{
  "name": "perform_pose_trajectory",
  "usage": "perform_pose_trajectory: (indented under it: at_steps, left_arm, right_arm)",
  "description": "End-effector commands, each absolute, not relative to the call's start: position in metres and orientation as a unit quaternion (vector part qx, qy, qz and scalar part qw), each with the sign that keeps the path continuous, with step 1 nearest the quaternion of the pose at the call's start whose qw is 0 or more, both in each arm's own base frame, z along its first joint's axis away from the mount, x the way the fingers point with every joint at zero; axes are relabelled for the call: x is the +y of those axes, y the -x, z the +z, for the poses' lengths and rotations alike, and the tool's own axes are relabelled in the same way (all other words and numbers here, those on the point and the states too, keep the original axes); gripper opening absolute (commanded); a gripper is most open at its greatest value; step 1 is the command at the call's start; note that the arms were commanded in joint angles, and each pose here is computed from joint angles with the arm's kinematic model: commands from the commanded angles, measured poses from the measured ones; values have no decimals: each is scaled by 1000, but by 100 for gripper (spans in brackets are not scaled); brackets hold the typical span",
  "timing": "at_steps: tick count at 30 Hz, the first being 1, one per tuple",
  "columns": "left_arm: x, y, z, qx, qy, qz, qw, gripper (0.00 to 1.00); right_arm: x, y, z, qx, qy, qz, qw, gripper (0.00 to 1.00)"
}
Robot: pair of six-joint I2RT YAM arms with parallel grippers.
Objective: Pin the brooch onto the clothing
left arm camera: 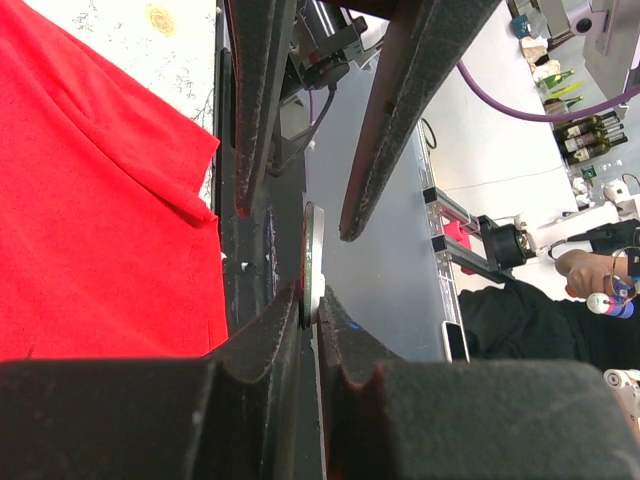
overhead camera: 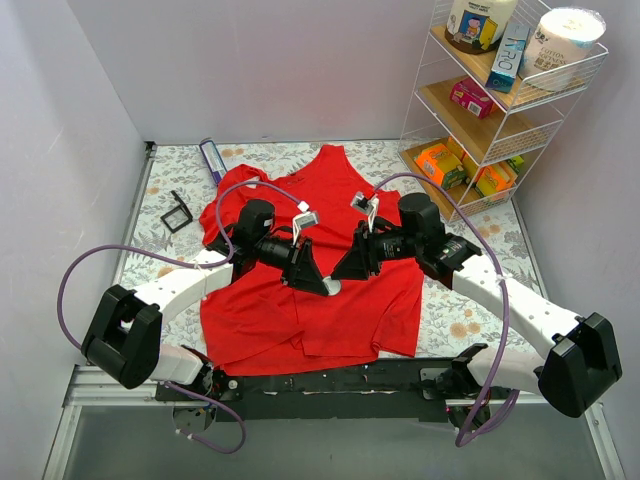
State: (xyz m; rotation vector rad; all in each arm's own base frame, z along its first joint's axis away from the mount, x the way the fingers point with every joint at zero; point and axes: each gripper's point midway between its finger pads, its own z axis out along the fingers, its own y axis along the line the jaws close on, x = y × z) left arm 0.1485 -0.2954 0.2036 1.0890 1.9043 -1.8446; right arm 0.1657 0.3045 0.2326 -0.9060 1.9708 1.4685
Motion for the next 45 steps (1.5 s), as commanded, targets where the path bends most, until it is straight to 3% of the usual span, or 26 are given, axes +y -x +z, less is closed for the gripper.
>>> perform_pose_trajectory:
  at_steps: [1, 16, 22, 24, 26, 28, 29, 32, 33, 40, 41, 45]
  left_arm:
    - [-298, -151, 214, 646, -392, -638, 150, 0]
    - [-299, -150, 210, 648, -392, -637, 143, 0]
    - [-301, -149, 208, 651, -392, -635, 141, 0]
    - [-301, -150, 207, 654, -391, -632, 143, 0]
    - [-302, -152, 206, 658, -391, -627, 146, 1]
    - [-303, -155, 205, 664, -390, -620, 154, 25]
    - [-303, -156, 207, 664, -391, -616, 161, 57]
    - [-301, -167, 212, 676, -390, -590, 207, 81]
    - [-299, -172, 211, 682, -384, -582, 220, 96]
    - [-283, -213, 256, 682, -287, -552, 385, 98]
    - [-282, -224, 274, 659, -266, -551, 437, 98]
    - [-270, -219, 295, 620, -160, -591, 490, 98]
  right_arm:
    - [307, -164, 240, 713, 348, 548, 265, 40]
    - [312, -158, 227, 717, 358, 548, 241, 38]
    - [313, -158, 226, 716, 359, 547, 243, 24]
    - [314, -157, 229, 711, 360, 553, 243, 8]
    - [316, -155, 230, 706, 363, 559, 239, 1]
    - [316, -156, 231, 704, 362, 561, 242, 1]
    - [316, -157, 231, 706, 359, 559, 245, 1]
    - [314, -170, 235, 719, 341, 537, 279, 1]
    - [313, -173, 237, 723, 336, 530, 289, 1]
    - [306, -217, 297, 703, 233, 501, 447, 1]
    - [302, -224, 297, 701, 205, 495, 470, 1]
    - [313, -223, 335, 637, 151, 536, 532, 1]
